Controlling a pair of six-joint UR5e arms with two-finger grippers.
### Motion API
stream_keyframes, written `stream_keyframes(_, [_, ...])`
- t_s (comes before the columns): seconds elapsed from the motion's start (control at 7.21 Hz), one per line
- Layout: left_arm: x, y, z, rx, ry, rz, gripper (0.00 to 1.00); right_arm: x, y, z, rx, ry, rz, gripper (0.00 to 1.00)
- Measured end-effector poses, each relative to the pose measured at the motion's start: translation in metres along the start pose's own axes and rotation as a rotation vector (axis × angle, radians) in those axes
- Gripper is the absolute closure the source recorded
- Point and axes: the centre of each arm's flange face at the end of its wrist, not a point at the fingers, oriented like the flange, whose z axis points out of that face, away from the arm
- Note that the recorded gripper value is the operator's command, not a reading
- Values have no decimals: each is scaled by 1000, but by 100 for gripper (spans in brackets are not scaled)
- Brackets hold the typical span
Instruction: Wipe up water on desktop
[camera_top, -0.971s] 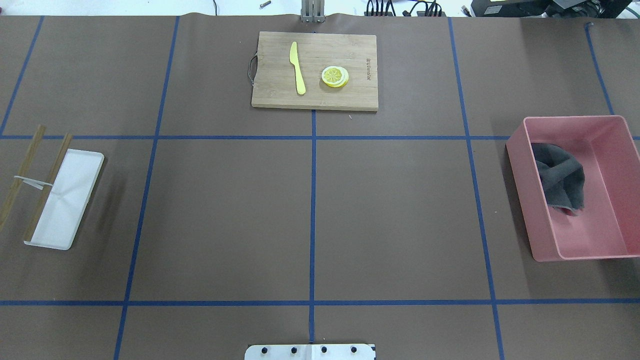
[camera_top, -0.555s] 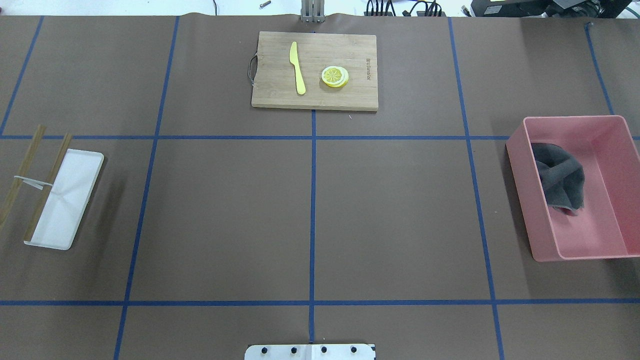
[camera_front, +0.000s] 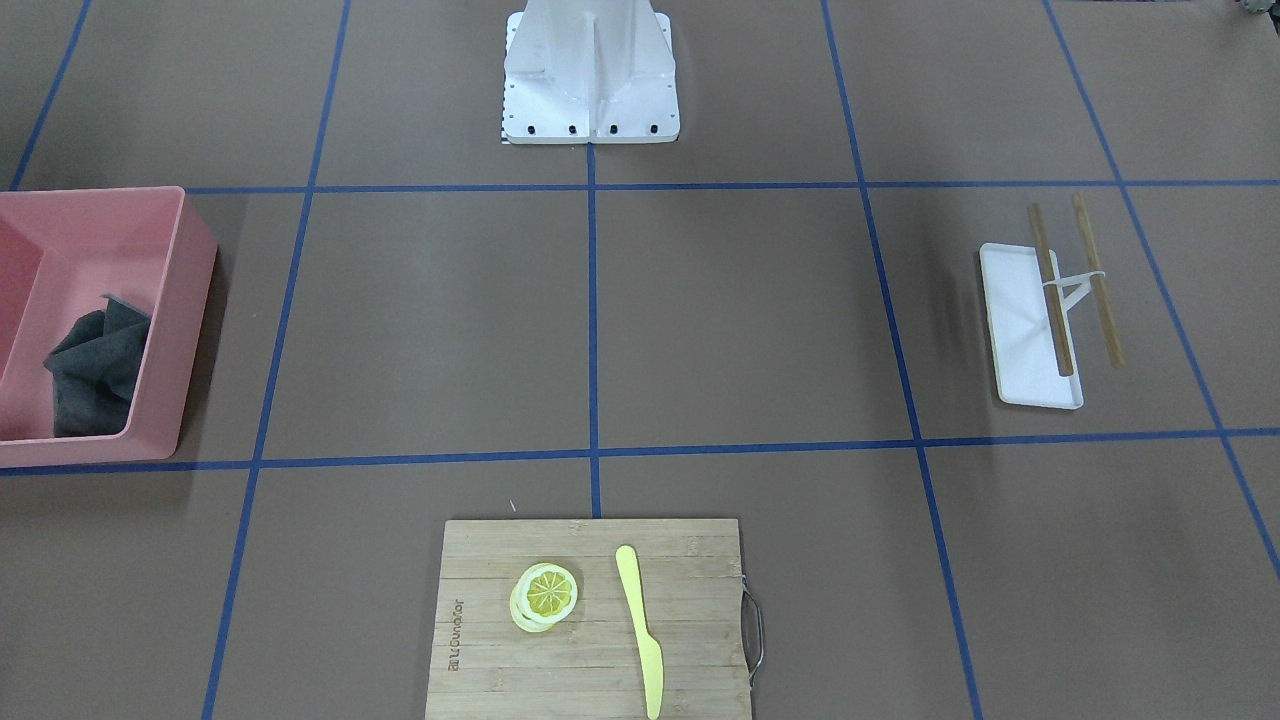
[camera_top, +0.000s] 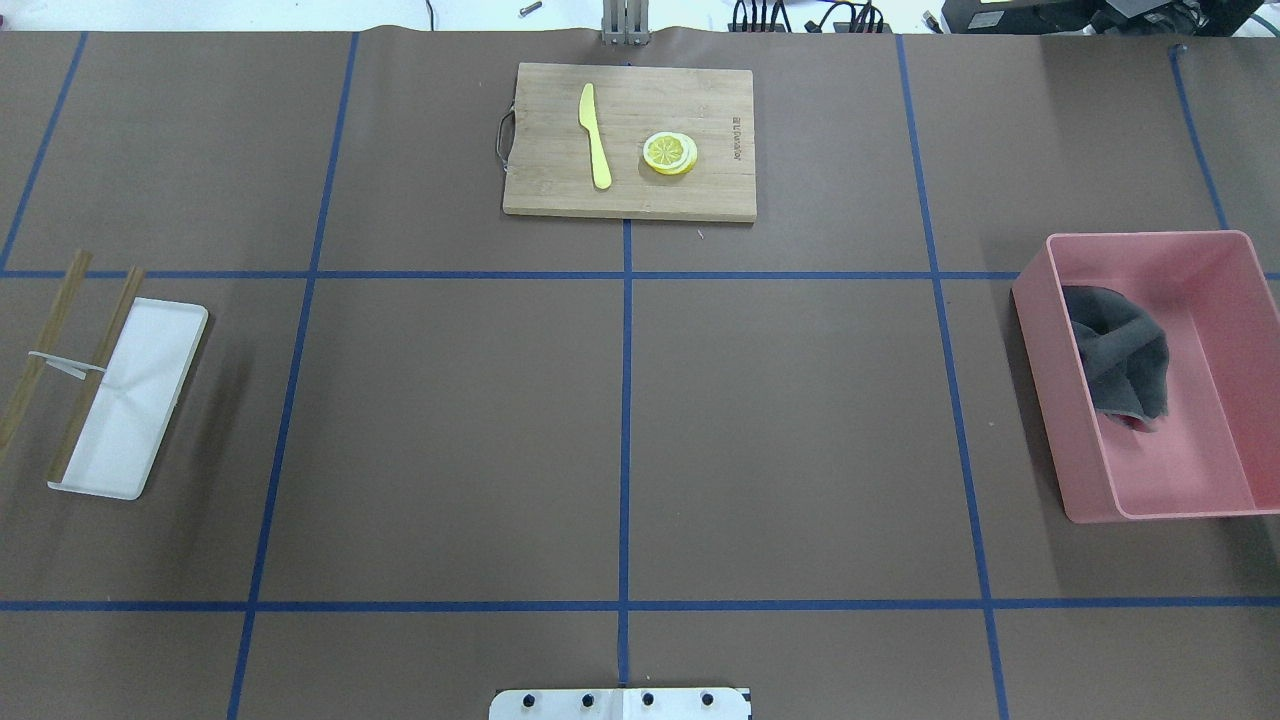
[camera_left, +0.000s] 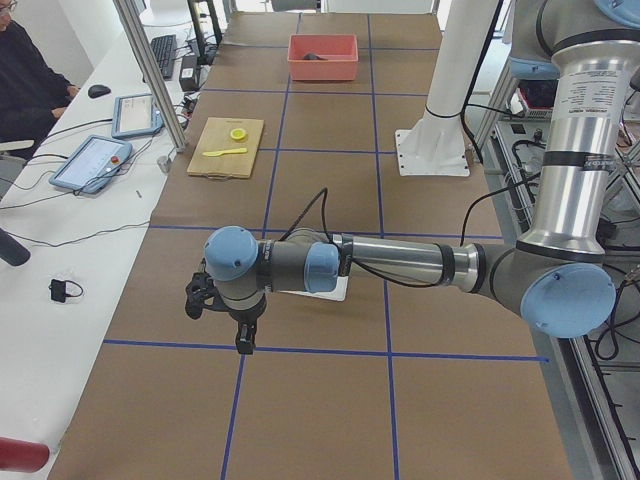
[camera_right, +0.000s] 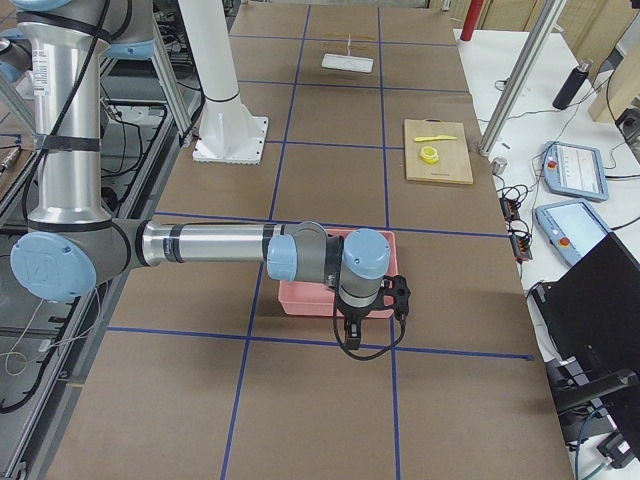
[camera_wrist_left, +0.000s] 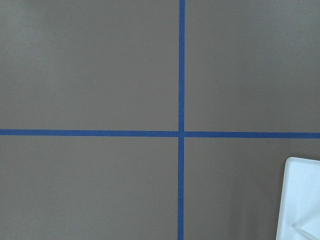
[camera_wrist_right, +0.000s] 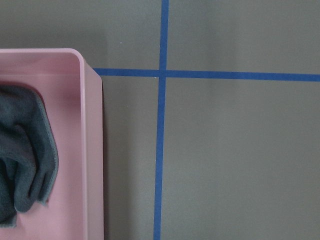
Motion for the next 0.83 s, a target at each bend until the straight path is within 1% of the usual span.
stream_keyframes(0.42, [-1,1,1,-2,2,-7,2,1,1,-9,17,1,3,0])
stream_keyframes(0.83, [-2,1,2,-5,2,-12,2,3,5,-6,11,-1,10,0])
